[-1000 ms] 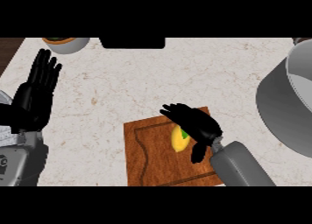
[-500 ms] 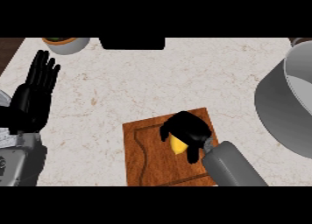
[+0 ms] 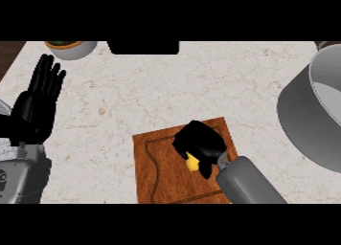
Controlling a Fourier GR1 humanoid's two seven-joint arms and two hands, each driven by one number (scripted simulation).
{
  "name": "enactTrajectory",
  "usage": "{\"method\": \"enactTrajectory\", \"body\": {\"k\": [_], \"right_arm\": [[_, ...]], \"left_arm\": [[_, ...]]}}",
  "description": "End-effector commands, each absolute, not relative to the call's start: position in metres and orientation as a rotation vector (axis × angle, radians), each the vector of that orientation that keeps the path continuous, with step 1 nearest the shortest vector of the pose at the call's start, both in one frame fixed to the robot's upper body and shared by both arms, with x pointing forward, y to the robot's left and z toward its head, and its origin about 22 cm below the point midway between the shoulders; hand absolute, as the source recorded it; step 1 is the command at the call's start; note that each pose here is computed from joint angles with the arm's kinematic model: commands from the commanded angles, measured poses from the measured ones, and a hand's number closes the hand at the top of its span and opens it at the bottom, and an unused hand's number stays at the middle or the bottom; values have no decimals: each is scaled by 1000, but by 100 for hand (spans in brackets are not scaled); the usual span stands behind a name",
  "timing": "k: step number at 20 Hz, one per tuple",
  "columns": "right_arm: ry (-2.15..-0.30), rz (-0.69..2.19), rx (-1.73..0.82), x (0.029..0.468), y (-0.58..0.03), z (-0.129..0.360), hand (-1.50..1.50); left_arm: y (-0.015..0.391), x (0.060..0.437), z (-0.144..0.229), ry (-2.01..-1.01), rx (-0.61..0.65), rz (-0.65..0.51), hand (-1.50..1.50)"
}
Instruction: Pick the lemon from the cutting board and place it in the pot
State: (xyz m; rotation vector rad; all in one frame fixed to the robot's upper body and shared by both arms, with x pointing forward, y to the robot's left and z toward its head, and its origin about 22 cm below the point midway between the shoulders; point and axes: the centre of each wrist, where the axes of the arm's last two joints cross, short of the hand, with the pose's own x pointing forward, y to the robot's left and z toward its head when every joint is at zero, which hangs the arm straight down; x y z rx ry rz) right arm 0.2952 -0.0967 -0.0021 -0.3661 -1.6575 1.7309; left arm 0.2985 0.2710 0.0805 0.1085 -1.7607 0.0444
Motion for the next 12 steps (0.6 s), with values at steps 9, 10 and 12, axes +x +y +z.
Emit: {"method": "enactTrajectory", "body": {"k": [9,10,12], "right_arm": [[-1697,1486,-512,143,-77,26,150],[-1689,1437,-550,133,-79,32,150],[-1738,1300,-649,124,-91,49,150]], "left_arm": [[276,293,81,-1752,145,62,0],[283,285,70,-1739,143,77,0],[290,290,77,-1746,140,84,0]]}}
